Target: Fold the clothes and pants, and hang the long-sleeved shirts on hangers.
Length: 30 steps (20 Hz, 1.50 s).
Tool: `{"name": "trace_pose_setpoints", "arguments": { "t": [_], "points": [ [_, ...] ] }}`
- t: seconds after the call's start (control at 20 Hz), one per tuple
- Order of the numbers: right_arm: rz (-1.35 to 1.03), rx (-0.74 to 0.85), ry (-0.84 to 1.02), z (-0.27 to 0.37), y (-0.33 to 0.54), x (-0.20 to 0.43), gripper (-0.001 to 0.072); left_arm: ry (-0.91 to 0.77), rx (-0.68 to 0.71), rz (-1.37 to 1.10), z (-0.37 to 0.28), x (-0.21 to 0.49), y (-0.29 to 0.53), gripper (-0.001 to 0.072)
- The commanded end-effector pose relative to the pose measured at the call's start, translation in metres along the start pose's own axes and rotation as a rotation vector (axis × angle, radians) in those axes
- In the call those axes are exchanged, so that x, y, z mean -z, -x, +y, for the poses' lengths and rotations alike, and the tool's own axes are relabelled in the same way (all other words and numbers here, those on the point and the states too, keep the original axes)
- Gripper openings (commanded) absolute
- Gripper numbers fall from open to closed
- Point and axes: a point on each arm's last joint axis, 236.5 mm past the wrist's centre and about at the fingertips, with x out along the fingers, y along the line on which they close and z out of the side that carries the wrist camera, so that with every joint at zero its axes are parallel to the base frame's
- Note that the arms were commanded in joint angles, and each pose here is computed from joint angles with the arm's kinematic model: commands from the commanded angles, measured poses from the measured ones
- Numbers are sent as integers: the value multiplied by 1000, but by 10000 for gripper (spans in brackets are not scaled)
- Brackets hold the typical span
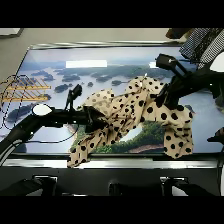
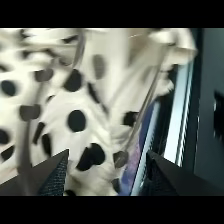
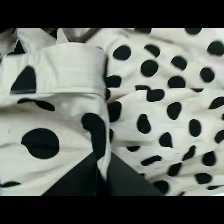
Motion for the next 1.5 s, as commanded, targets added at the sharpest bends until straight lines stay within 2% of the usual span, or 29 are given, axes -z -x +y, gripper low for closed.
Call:
{"name": "trace_pose_setpoints", "arguments": {
  "t": [0.0, 0.15, 0.4, 0.6, 0.85, 1.45],
  "points": [
    [16, 51, -19, -1, 13, 3, 15, 354, -115, -79, 47, -10, 31, 554],
    [2, 74, -36, 0, 19, 0, 15, 597, -179, -118, 82, -3, 69, 553],
    [-7, 77, -105, 1, 21, -2, 15, 694, -102, 13, 50, 44, 37, 553],
    [-17, 89, -148, -2, 21, -3, 15, 619, -95, 163, -6, 97, -32, 553],
    [-18, 87, -202, -2, 21, -3, 15, 431, -185, 130, -47, 102, -88, 553],
    [-31, 73, -225, 1, 21, -6, 16, 431, -412, -87, 1, 69, -83, 551]
  ]
}}
